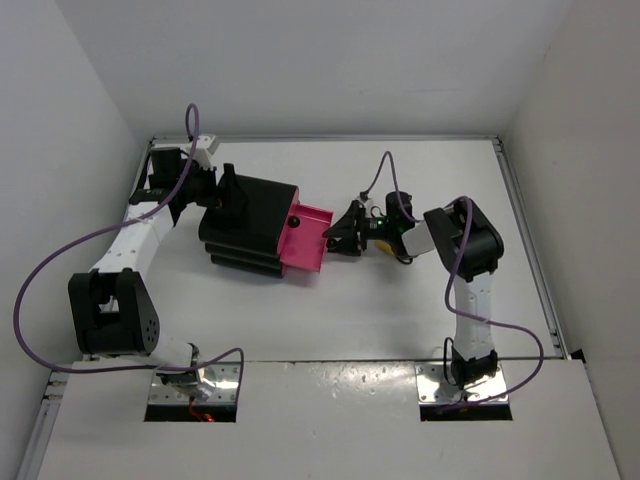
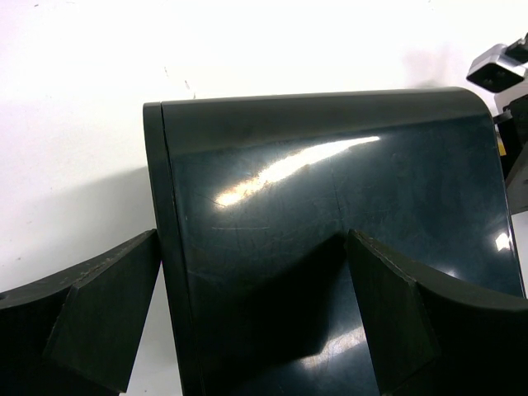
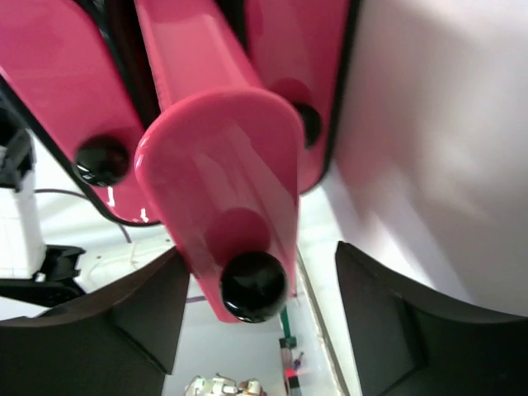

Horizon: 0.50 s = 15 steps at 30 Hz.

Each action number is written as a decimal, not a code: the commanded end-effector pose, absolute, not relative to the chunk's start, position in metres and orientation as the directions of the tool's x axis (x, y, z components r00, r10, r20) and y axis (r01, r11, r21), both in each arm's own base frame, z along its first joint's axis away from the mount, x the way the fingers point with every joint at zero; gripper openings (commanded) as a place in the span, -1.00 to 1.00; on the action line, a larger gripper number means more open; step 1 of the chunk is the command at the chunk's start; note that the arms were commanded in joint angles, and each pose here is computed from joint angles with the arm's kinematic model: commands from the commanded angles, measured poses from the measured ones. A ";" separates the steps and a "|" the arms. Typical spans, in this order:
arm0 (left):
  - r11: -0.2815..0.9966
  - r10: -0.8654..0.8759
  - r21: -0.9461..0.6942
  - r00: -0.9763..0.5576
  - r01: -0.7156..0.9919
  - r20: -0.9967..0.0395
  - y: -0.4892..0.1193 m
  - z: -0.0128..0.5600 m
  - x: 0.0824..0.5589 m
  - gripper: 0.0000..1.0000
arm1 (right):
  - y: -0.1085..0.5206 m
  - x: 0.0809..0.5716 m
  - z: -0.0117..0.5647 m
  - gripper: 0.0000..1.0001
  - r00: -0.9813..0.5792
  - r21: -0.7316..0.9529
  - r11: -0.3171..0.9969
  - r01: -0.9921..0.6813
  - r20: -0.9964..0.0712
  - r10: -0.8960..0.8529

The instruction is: Sort the tools into containers

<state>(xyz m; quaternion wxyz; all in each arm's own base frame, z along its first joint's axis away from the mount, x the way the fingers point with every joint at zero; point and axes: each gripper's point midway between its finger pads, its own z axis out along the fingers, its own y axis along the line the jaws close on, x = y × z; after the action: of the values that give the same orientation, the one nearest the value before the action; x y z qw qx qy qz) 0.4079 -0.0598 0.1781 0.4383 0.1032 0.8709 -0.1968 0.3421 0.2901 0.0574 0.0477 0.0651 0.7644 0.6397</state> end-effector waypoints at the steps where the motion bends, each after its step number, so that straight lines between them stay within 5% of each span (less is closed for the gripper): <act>1: 0.942 0.074 -0.237 -0.836 0.237 -0.543 -0.040 0.084 0.349 0.95 | 0.277 0.345 0.067 0.43 -0.982 0.974 0.225 -0.039 -0.079 0.172; 13: 0.939 0.074 -0.247 -0.841 0.239 -0.536 -0.042 0.082 0.346 0.95 | 0.215 0.333 0.088 0.52 -0.968 0.946 0.297 -0.132 -0.188 0.169; 15: 0.939 0.074 -0.247 -0.841 0.239 -0.536 -0.042 0.082 0.346 0.95 | 0.198 0.338 0.096 0.47 -0.943 0.911 0.335 -0.240 -0.300 0.142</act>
<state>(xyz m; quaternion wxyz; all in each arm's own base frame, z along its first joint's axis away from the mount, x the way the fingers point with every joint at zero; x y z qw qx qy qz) 0.4079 -0.0599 0.1780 0.4407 0.1036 0.8697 -0.1967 0.3442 0.2136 0.0798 0.1268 0.0442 0.7983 0.5871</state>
